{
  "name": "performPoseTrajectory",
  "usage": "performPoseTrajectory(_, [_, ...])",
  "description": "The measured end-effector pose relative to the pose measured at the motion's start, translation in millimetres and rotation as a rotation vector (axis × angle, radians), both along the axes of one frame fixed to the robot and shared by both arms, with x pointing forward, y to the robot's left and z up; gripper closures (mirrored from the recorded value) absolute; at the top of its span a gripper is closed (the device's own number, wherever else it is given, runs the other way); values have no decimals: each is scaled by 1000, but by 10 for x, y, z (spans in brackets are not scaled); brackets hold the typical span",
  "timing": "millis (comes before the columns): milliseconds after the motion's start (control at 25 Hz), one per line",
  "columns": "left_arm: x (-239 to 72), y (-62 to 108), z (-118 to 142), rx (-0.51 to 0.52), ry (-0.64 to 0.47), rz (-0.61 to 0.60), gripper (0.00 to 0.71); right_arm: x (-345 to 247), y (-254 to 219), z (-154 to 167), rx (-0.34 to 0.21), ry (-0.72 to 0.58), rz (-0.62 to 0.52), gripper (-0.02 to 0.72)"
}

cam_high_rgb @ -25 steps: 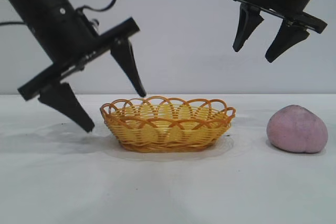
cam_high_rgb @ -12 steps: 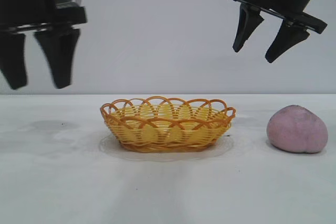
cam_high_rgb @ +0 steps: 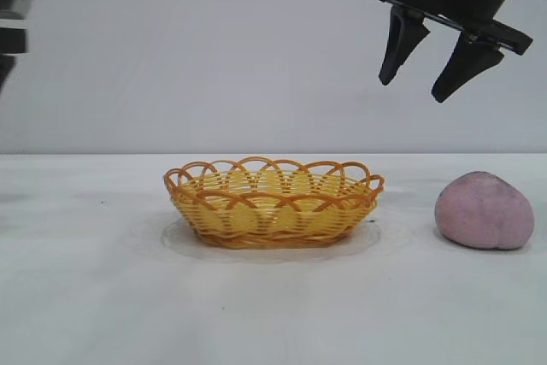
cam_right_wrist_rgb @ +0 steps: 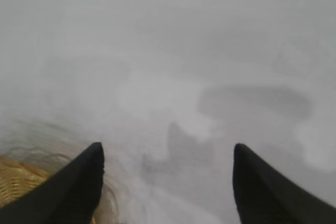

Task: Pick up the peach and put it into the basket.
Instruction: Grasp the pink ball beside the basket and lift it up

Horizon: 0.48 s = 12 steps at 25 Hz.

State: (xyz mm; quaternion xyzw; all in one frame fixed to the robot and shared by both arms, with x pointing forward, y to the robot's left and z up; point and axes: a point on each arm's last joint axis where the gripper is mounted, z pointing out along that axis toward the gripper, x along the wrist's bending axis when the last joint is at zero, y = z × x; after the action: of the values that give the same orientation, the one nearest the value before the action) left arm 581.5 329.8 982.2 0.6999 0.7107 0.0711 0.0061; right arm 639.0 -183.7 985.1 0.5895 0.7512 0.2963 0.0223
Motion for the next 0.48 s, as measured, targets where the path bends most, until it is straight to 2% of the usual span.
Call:
performPoseTrajectory(200, [-243, -5, 361, -7, -89, 13, 181, -2, -1, -1, -2, 1, 2, 254])
performPoseTrajectory(480, [-1082, -99, 675, -47, -207, 29, 181, -3, 0, -2, -2, 3, 3, 254])
